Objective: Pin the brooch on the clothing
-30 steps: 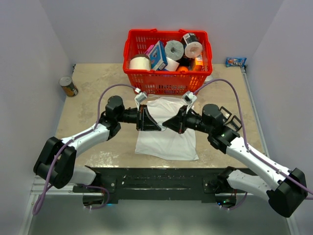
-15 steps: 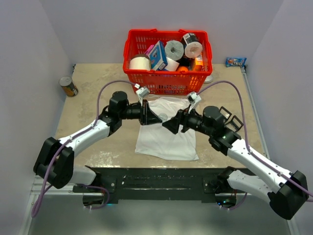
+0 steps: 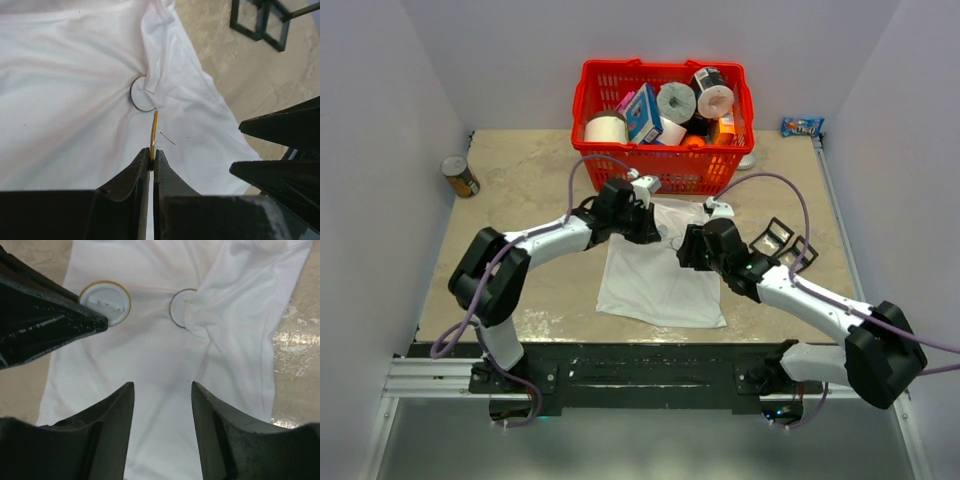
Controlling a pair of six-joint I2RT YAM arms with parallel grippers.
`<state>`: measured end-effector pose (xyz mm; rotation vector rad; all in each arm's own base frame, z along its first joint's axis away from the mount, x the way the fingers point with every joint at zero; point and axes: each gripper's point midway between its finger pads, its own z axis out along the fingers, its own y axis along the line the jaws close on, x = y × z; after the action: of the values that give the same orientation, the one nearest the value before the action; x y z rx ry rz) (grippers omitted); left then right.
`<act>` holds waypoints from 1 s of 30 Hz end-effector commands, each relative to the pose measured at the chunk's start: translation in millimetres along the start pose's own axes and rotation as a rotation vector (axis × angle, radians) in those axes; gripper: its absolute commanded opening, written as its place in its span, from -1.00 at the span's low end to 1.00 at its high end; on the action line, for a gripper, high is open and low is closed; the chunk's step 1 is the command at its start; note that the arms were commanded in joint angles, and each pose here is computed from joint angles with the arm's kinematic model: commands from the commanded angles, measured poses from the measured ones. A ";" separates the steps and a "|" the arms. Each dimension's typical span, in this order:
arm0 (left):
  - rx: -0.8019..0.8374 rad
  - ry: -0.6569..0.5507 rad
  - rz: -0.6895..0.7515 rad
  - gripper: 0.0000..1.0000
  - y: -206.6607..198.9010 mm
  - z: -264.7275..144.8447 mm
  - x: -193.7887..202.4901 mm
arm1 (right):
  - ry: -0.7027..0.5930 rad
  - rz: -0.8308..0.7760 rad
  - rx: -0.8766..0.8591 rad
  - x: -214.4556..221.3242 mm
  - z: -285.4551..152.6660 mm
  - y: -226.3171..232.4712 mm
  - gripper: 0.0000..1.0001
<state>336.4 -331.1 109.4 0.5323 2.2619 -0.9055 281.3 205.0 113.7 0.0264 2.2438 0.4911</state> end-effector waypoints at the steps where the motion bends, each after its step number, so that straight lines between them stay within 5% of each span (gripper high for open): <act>1: -0.017 0.011 0.008 -1.00 1.1 17.4 -3.6 | -0.063 0.001 0.122 -11.2 18.3 -17.7 0.00; 13: -0.100 -0.047 0.062 -1.00 16.5 55.4 -43.6 | -0.071 0.003 0.176 -35.3 67.1 -30.1 -0.16; 30: -0.185 0.000 0.113 -1.00 48.2 91.6 -37.8 | -0.079 0.106 0.230 -48.9 115.6 -48.9 -0.24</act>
<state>413.6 -360.0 42.6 0.5488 2.3357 -0.6391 381.9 184.3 43.4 0.2172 2.3068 0.2418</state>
